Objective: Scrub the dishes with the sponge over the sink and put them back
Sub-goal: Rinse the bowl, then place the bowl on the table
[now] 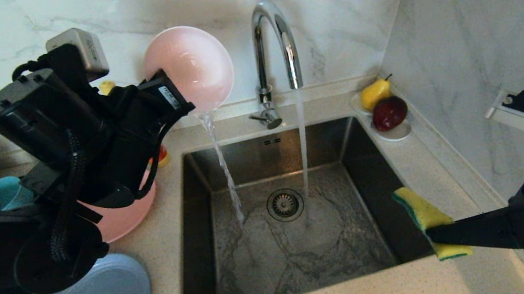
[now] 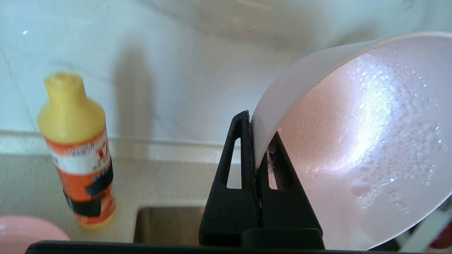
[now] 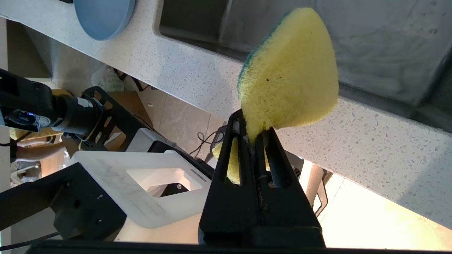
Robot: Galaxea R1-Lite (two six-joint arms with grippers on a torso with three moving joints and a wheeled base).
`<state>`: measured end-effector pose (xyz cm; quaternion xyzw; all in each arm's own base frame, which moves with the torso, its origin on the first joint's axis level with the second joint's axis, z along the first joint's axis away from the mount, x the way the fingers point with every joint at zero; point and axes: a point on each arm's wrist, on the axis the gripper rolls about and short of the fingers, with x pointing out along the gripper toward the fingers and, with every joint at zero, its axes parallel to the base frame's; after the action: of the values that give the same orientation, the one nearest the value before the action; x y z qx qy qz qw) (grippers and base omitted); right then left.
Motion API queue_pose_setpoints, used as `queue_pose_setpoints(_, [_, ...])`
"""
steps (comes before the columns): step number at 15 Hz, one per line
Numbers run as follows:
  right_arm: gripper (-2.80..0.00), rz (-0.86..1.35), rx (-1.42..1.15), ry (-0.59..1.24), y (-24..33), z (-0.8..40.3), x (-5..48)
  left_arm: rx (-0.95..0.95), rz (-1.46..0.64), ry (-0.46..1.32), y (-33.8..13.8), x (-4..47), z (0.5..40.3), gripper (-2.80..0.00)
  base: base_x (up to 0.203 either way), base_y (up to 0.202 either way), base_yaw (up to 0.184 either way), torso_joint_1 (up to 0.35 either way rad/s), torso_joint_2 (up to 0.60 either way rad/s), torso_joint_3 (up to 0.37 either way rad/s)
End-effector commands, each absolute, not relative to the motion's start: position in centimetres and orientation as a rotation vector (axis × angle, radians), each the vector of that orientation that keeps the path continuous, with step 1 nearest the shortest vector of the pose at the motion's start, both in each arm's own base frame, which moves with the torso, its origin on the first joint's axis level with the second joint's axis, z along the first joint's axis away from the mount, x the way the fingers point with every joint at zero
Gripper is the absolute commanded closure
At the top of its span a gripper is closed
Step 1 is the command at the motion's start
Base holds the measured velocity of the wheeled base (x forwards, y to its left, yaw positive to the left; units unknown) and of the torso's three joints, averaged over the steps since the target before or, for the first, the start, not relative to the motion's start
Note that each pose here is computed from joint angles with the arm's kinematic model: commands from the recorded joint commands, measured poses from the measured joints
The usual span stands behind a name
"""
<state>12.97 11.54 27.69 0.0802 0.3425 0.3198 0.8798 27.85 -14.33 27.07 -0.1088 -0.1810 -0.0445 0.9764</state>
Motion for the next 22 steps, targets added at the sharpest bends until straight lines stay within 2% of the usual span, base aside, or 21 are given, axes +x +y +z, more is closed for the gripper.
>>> queue_pose_setpoints(1, [0.00, 0.664, 0.166, 0.727, 11.5, 27.4, 13.0, -0.235, -0.117, -0.414, -13.7, 26.6, 28.4, 0.00, 0.000, 0.000, 0.000, 0.000, 0.00, 0.000])
queue_pose_setpoints(8, [0.00, 0.667, 0.158, 0.760, 11.4, 26.5, 12.7, -0.230, -0.170, -0.521, -12.9, 24.9, 30.2, 0.00, 0.000, 0.000, 0.000, 0.000, 0.00, 0.000])
queue_pose_setpoints(14, [0.00, 0.668, 0.166, 0.743, 11.0, 26.8, 12.4, -0.197, -0.167, -0.467, -12.8, 25.0, 29.7, 0.00, 0.000, 0.000, 0.000, 0.000, 0.00, 0.000])
queue_pose_setpoints(15, [0.00, 0.671, 0.167, 0.733, 10.9, 27.0, 12.2, -0.165, -0.155, -0.392, -12.7, 25.0, 29.4, 0.00, 0.000, 0.000, 0.000, 0.000, 0.00, 0.000])
queue_pose_setpoints(17, [0.00, 0.669, 0.170, 0.720, 10.7, 27.2, 12.0, -0.055, -0.104, -0.108, -11.8, 24.9, 27.9, 0.00, 0.000, 0.000, 0.000, 0.000, 0.00, 0.000])
queue_pose_setpoints(19, [0.00, 0.656, 0.169, 0.729, 10.7, 26.9, 12.3, -0.002, -0.031, 0.102, -9.7, 24.0, 28.1, 0.00, 0.000, 0.000, 0.000, 0.000, 0.00, 0.000])
queue_pose_setpoints(22, [0.00, 0.647, 0.173, 0.728, 10.6, 27.0, 12.6, -0.069, 0.133, 0.337, -5.4, 22.6, 29.9, 0.00, 0.000, 0.000, 0.000, 0.000, 0.00, 0.000])
